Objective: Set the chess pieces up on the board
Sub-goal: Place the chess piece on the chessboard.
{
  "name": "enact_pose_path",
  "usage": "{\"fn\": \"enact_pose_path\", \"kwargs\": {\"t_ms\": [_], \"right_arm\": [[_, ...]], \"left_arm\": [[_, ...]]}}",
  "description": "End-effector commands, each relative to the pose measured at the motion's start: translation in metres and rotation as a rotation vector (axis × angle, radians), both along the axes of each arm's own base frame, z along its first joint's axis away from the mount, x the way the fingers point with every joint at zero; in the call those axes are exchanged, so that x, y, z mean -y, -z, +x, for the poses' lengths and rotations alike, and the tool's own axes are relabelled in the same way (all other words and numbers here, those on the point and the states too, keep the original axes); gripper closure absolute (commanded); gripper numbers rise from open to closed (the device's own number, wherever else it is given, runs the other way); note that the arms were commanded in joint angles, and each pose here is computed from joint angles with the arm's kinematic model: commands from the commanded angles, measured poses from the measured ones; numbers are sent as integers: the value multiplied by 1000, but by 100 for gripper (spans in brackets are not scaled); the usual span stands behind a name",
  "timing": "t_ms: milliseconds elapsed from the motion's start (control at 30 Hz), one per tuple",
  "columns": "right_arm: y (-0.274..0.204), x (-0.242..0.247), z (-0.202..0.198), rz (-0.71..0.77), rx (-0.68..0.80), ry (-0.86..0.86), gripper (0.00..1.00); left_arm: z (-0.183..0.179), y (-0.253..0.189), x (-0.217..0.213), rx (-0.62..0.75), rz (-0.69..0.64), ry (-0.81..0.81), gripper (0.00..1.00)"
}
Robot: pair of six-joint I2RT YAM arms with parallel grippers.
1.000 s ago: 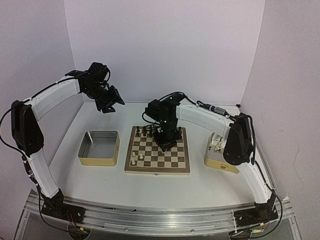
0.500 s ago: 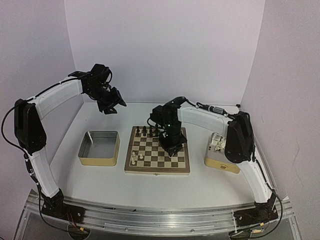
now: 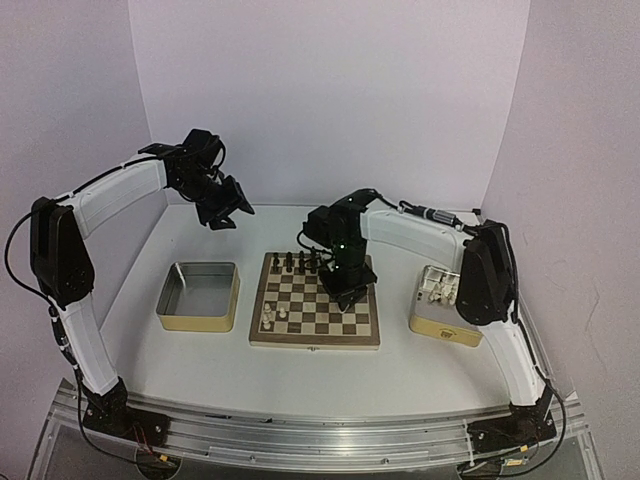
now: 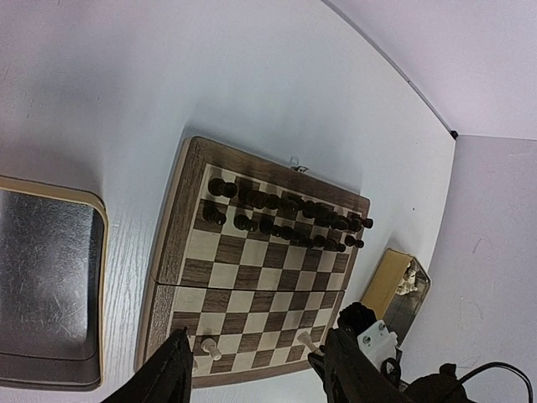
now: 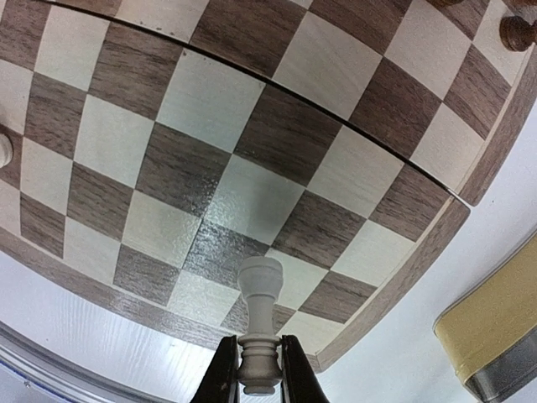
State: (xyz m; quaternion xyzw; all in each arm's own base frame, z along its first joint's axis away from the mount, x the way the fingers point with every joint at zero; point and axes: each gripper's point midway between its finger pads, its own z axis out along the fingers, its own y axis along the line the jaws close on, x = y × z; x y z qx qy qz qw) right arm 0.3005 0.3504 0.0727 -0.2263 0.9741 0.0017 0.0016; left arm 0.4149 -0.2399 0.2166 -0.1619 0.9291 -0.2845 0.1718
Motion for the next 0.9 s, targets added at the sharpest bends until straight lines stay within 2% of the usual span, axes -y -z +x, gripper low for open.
{"fn": "enact_pose_path", "kwargs": {"t_ms": [0,267,667,867], "right_arm": [[-50,68,-64,-196,-213,8,100],[-46,62,-72,-168,-273,-5,100],[-29,66,-71,-219,-294,-17,100],[-23,61,-56,-236,-242,-14,100]], "left_arm": [[12,-22,8,69,-42,10,47],[12,-20,9,63,-49,14,47],[9,-18,7,61,-49,3,47],[10,-18,8,61,-53,1,47]]}}
